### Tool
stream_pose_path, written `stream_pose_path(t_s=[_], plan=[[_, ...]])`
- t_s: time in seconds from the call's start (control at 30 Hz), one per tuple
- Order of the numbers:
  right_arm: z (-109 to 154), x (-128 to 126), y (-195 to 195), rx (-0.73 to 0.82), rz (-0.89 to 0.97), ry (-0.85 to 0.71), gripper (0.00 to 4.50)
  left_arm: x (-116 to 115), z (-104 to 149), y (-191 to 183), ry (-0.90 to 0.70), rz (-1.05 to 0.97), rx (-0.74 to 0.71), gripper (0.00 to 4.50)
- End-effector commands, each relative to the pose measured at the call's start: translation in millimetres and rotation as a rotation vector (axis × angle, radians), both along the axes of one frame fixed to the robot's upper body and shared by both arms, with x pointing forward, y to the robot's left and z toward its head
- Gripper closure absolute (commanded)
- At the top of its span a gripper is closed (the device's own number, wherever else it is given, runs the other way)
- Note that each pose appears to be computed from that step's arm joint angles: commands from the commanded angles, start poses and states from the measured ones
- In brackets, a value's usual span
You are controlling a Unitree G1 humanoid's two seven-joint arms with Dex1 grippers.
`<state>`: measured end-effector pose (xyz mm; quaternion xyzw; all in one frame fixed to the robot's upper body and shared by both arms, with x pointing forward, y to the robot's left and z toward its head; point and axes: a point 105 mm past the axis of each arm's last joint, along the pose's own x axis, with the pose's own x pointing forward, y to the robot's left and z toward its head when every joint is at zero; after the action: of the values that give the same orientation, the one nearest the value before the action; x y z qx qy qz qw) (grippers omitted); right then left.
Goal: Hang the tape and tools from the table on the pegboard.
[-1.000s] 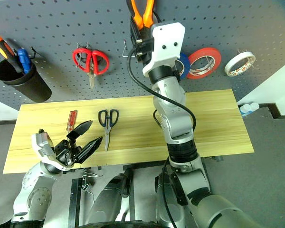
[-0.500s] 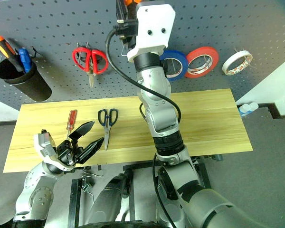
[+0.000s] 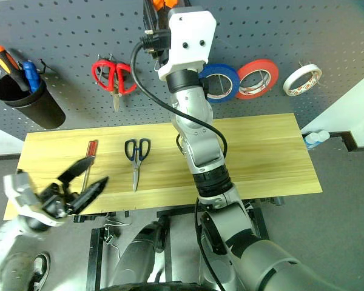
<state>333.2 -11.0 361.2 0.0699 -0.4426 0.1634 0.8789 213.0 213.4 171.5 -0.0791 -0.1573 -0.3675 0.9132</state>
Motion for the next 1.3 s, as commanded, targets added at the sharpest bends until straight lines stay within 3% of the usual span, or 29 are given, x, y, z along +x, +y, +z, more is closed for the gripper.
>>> stream_pose_path(t_s=[0.03,0.23,0.9,0.97,1.03,1.3], plan=[[9,-19,2,0.051,0.055,-0.048,2.40,-3,24,-4,-0.064,-0.016,-0.017,0.00],[9,-22,0,0.048,0.062,-0.041,2.40,-1,36,-12,-0.086,-0.041,-0.032,0.00],[14,-36,8,0.123,0.093,-0.040,2.40,-5,29,-9,-0.050,-0.025,-0.015,0.00],[-3,-6,35,0.104,0.091,0.038,2.40,-6,29,-10,-0.046,-0.027,-0.016,0.00],[-13,8,52,0.087,0.091,0.070,2.40,-6,29,-11,-0.044,-0.029,-0.017,0.00],[-19,23,69,0.083,0.089,0.054,2.40,-9,33,-15,-0.045,-0.037,-0.020,0.00]])
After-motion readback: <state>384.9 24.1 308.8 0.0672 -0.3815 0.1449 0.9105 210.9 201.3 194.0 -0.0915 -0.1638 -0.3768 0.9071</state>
